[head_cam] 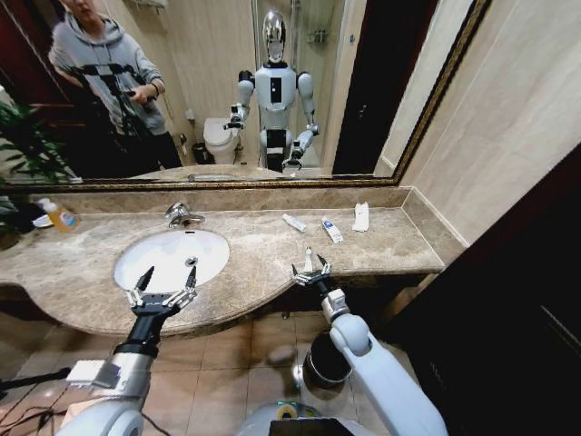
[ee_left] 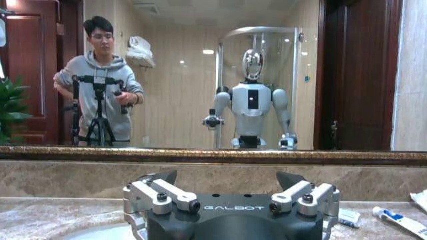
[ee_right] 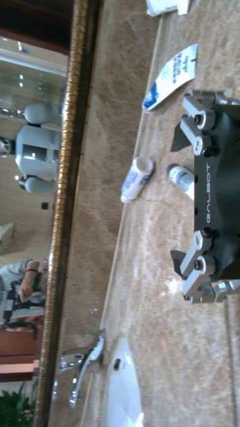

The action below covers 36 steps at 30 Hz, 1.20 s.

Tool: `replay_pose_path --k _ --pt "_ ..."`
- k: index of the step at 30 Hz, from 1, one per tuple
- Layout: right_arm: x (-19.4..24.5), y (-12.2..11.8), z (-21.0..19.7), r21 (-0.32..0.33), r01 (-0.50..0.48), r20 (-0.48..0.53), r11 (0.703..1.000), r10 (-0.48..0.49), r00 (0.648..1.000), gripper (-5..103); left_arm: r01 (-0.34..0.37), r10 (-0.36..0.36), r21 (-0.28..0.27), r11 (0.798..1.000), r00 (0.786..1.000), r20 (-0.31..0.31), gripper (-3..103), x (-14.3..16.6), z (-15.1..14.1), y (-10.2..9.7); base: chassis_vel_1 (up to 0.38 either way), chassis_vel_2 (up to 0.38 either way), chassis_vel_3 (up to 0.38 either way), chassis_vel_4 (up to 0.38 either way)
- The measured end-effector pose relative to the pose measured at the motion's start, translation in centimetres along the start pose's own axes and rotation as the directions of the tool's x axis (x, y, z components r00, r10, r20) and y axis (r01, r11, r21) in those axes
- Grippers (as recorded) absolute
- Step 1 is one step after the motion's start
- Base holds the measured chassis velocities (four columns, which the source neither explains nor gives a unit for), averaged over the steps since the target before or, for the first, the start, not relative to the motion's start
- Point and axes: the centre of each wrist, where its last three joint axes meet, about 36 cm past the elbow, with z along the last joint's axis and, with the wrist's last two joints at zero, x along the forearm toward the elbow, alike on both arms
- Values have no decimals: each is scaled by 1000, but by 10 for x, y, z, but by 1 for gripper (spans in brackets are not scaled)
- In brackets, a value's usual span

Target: Pick up the trash from the sink and place it in the trash bin.

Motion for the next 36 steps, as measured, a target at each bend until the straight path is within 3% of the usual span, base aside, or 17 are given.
replay_pose_path --k 5,11,13,15,16,18,20,26,29,36 --pt "1 -1 11 9 10 -21 1000 -10 1000 88 0 0 0 1000 1000 0 100 0 0 0 0 0 0 0" --pt "1 -7 14 22 11 -12 1000 -11 1000 62 0 0 0 1000 1000 0 100 0 0 0 0 0 0 0" --pt "1 -9 14 25 10 -12 1000 -10 1000 62 0 0 0 1000 1000 0 100 0 0 0 0 0 0 0" --pt "1 -9 14 24 8 -12 1000 -8 1000 46 0 0 0 1000 1000 0 100 0 0 0 0 0 0 0" --pt "1 -9 14 24 8 -12 1000 -8 1000 46 0 0 0 1000 1000 0 100 0 0 0 0 0 0 0" --pt "2 -6 16 16 3 -10 1000 -3 1000 34 0 0 0 1000 1000 0 100 0 0 0 0 0 0 0" --pt "3 -5 17 14 4 -11 1000 -3 1000 34 0 0 0 1000 1000 0 100 0 0 0 0 0 0 0" --pt "6 -8 19 30 -5 9 1000 4 1000 8 0 0 0 1000 1000 0 100 0 0 0 0 0 0 0" --pt "6 -12 17 38 -9 19 999 9 1000 2 0 0 0 1000 1000 0 100 0 0 0 0 0 0 0" --pt "8 -15 15 40 -21 44 999 19 999 0 0 0 0 1000 1000 0 100 0 0 0 0 0 0 0"
